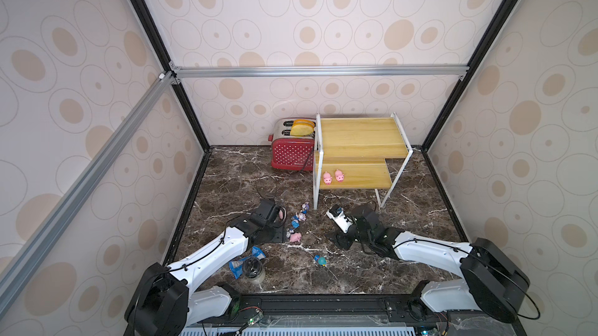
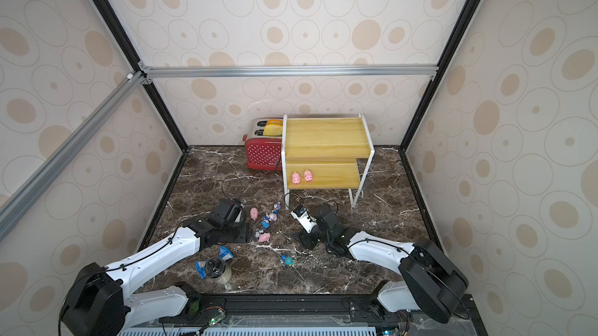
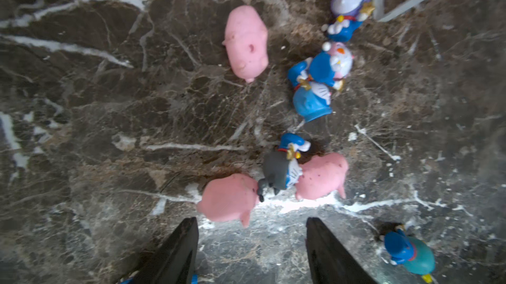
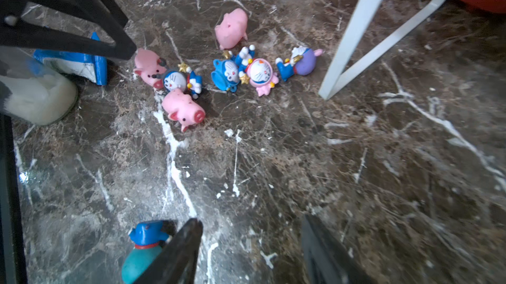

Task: Organize plastic toys on shelves
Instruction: Pick up the plastic toy at the center of the board.

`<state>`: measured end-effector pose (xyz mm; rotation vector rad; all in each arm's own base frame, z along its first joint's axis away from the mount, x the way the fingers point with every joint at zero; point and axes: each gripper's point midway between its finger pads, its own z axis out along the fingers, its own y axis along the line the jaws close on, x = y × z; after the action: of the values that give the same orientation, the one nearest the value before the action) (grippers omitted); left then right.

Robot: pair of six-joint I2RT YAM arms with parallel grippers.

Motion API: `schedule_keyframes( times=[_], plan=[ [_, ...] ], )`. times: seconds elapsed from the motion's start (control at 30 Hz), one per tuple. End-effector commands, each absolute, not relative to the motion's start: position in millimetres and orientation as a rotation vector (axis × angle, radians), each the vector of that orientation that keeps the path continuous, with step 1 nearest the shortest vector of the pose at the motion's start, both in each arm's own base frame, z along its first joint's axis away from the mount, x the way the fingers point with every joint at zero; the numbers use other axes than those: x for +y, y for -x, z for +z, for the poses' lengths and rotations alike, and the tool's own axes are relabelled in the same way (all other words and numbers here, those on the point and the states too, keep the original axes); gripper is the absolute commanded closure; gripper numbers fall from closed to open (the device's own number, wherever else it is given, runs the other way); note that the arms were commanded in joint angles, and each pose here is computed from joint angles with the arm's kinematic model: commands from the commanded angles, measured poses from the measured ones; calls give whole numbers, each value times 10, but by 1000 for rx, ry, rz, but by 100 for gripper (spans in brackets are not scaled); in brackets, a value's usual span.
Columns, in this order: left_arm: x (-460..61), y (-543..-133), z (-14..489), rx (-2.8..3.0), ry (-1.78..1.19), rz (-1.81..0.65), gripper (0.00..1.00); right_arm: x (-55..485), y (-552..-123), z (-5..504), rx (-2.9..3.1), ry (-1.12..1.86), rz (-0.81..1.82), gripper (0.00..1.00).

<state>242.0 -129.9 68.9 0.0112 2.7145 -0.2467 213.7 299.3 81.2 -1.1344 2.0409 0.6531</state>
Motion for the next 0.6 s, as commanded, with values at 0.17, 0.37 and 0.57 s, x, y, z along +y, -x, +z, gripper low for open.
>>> schedule_keyframes(
  times=[0.17,0.37,0.57],
  plan=[
    [-1174,-2526,506,2745,104,-221,48,3140,-2120,885,2009,1143,710,37],
    [-1130,-2493,332,2805,121,-187,64,3088,-2127,871,2014,1142,678,37],
    [-1242,-2412,217,2858,146,-280,84,3078,-2152,846,2019,1136,658,37]
  ],
)
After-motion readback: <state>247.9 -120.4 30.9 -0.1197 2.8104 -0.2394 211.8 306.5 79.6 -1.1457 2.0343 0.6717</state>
